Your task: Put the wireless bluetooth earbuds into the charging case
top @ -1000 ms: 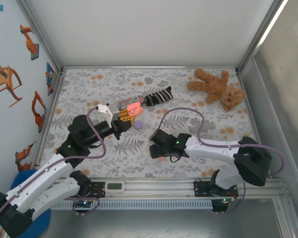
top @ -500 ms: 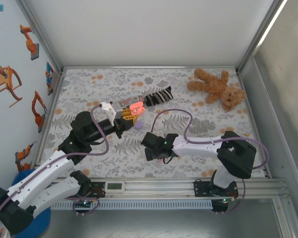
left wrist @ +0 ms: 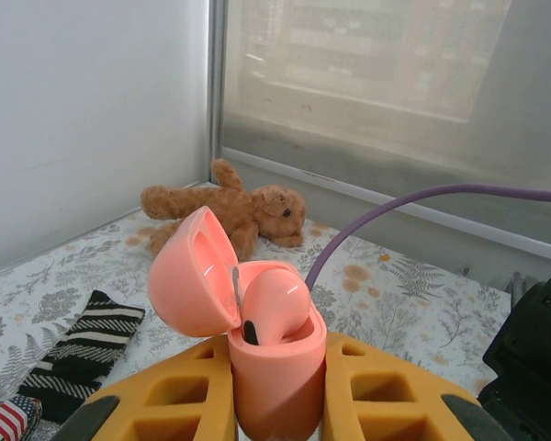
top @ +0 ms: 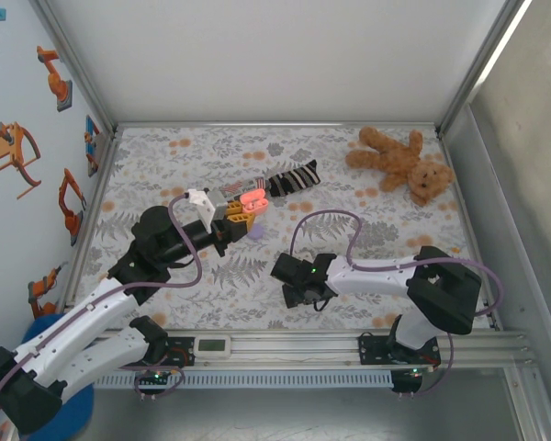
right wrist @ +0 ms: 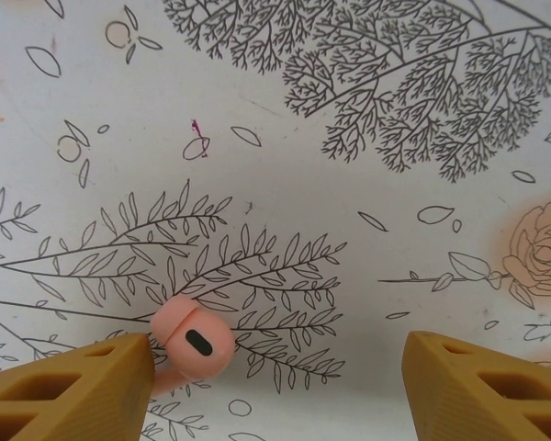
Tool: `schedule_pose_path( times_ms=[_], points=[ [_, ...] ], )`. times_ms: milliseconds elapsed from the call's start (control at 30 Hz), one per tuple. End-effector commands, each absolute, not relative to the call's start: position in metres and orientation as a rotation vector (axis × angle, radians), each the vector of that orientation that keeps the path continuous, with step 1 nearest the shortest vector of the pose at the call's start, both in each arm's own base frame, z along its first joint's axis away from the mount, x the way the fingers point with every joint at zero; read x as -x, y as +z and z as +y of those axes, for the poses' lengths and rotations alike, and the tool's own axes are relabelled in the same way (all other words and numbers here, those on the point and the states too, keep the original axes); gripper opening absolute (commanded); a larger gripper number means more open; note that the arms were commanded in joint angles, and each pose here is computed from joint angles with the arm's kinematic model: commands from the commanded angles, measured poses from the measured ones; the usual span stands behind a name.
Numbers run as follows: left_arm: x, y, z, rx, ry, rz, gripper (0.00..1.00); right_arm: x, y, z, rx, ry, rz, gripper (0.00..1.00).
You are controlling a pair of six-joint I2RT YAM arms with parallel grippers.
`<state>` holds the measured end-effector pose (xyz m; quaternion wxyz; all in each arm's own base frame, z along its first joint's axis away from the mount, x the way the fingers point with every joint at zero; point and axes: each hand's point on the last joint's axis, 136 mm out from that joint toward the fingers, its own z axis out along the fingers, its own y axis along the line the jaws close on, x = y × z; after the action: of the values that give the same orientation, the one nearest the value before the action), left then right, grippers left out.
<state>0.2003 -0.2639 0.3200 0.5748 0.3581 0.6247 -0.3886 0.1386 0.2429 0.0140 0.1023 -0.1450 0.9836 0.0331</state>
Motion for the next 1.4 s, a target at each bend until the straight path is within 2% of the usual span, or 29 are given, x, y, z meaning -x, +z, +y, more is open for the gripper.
schedule_pose_path(
  times_ms=[0, 333, 633, 900, 1033, 1133, 1367],
  points=[
    [-0.195, 0.328, -0.266, -0.853, -0.939, 1.445, 0.00, -0.136, 0.009, 0.239, 0.429, 0.051, 2.919, 0.70],
    [-0.197, 0.325, -0.266, -0.846, -0.934, 1.458, 0.00, -0.132, 0.016, 0.226, 0.438, 0.006, 2.925, 0.64],
    [-0.199, 0.323, -0.268, -0.849, -0.932, 1.463, 0.00, -0.130, 0.023, 0.225, 0.460, 0.012, 2.925, 0.63],
    [-0.199, 0.322, -0.267, -0.852, -0.924, 1.470, 0.00, -0.139, 0.053, 0.261, 0.519, 0.257, 2.846, 0.64],
    [-0.200, 0.322, -0.267, -0.847, -0.919, 1.471, 0.00, -0.144, 0.052, 0.264, 0.510, 0.316, 2.862, 0.64],
    [-0.200, 0.323, -0.266, -0.845, -0.919, 1.469, 0.00, -0.147, 0.048, 0.263, 0.506, 0.316, 2.878, 0.57],
    [-0.201, 0.322, -0.268, -0.846, -0.920, 1.473, 0.00, -0.150, 0.038, 0.263, 0.520, 0.289, 2.902, 0.50]
  ],
)
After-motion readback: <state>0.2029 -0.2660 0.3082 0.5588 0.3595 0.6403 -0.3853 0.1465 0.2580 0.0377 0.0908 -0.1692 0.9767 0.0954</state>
